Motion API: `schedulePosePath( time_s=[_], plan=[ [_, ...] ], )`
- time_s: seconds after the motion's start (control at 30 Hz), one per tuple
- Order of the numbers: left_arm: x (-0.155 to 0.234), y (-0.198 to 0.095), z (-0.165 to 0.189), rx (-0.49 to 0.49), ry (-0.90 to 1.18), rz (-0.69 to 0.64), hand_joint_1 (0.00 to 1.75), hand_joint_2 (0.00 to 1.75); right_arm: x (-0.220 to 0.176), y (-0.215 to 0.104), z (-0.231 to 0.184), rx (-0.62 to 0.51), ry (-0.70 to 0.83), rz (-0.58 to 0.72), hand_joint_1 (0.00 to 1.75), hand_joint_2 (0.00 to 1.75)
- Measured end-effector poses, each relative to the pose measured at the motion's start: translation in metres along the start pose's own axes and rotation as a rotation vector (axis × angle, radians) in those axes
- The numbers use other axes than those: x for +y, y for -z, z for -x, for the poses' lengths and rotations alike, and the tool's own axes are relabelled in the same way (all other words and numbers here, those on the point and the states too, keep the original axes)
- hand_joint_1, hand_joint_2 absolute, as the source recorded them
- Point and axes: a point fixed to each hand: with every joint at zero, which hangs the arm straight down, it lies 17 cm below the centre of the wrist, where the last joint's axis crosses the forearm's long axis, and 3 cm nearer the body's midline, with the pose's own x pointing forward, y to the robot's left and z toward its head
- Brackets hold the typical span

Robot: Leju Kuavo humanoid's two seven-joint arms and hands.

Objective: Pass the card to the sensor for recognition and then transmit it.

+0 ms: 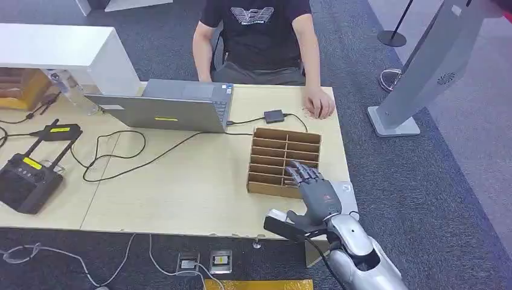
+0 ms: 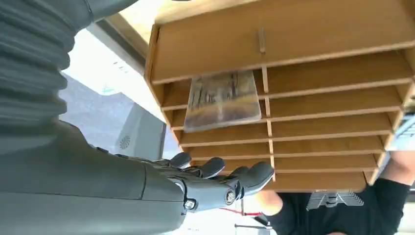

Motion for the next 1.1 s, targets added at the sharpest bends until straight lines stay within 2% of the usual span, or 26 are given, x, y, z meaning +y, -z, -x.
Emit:
schedulePosePath(
  time_s=[0.27, 0.6, 1.1],
  plan=[
    [0.000, 0.000, -0.001, -0.002, 0.009, -0.005, 0.00, 0.00, 0.003, 0.014, 0.007, 0.019, -0.042, 0.049, 0.00, 1.75],
    [-0.002, 0.000, -0.001, -0.005, 0.017, -0.005, 0.00, 0.00, 0.023, 0.019, 0.013, 0.049, -0.038, 0.020, 0.00, 1.75],
    [0.008, 0.000, -0.003, -0.016, 0.029, -0.014, 0.00, 0.00, 0.006, 0.023, 0.030, 0.126, -0.035, 0.032, 0.00, 1.75]
  ],
)
